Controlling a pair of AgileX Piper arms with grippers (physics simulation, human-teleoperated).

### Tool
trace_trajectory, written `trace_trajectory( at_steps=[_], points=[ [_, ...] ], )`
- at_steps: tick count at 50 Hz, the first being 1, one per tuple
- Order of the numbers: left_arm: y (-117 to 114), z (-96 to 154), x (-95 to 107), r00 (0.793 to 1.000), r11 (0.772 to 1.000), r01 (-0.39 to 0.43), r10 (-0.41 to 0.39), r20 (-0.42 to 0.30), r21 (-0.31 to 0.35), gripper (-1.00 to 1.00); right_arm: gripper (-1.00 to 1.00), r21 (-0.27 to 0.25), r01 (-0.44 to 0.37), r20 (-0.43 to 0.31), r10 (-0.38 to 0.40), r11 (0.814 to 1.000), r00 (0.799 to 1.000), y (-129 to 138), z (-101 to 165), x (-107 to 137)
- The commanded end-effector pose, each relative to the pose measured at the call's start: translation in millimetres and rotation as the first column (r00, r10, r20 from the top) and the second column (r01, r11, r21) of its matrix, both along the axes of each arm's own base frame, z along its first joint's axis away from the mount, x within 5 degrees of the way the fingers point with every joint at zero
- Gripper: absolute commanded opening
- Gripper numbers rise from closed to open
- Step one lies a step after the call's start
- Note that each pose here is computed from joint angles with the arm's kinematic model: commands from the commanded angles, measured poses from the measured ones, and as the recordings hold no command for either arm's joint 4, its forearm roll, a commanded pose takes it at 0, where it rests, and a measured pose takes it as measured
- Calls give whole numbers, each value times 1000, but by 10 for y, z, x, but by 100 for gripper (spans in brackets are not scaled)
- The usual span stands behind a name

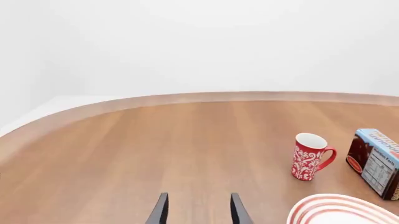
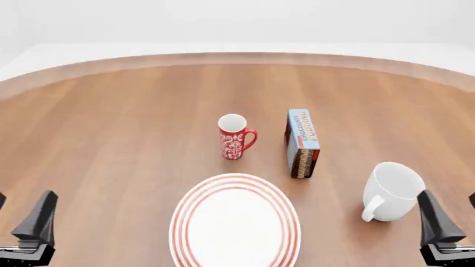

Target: Pick up the white mug and put it on the plate, and put the chocolate pudding to the right of the plate.

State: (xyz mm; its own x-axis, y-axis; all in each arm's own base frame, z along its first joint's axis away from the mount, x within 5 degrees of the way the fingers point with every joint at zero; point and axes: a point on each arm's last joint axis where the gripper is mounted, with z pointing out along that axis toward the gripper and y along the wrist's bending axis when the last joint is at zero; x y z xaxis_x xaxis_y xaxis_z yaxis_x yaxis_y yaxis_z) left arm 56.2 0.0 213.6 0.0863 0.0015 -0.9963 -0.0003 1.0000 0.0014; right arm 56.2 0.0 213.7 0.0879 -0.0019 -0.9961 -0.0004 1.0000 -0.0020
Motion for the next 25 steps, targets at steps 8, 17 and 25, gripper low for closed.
trace_trajectory(
  at_steps=[8, 17, 25],
  points=[
    [-5, 47, -4, 1000, 1000, 8, -8, 2, 12, 100, 100, -2, -2, 12, 2, 1000, 1000, 1, 25, -4],
    [-23, 148, 3, 999, 999, 38, -38, 12, 29, 100, 100, 0, -5, 12, 5, 1000, 1000, 3, 23, -3],
    [-64, 318, 23, 994, 993, 102, -104, 36, 51, 100, 100, -2, -1, 15, 1, 1000, 1000, 1, 24, -4]
  ],
)
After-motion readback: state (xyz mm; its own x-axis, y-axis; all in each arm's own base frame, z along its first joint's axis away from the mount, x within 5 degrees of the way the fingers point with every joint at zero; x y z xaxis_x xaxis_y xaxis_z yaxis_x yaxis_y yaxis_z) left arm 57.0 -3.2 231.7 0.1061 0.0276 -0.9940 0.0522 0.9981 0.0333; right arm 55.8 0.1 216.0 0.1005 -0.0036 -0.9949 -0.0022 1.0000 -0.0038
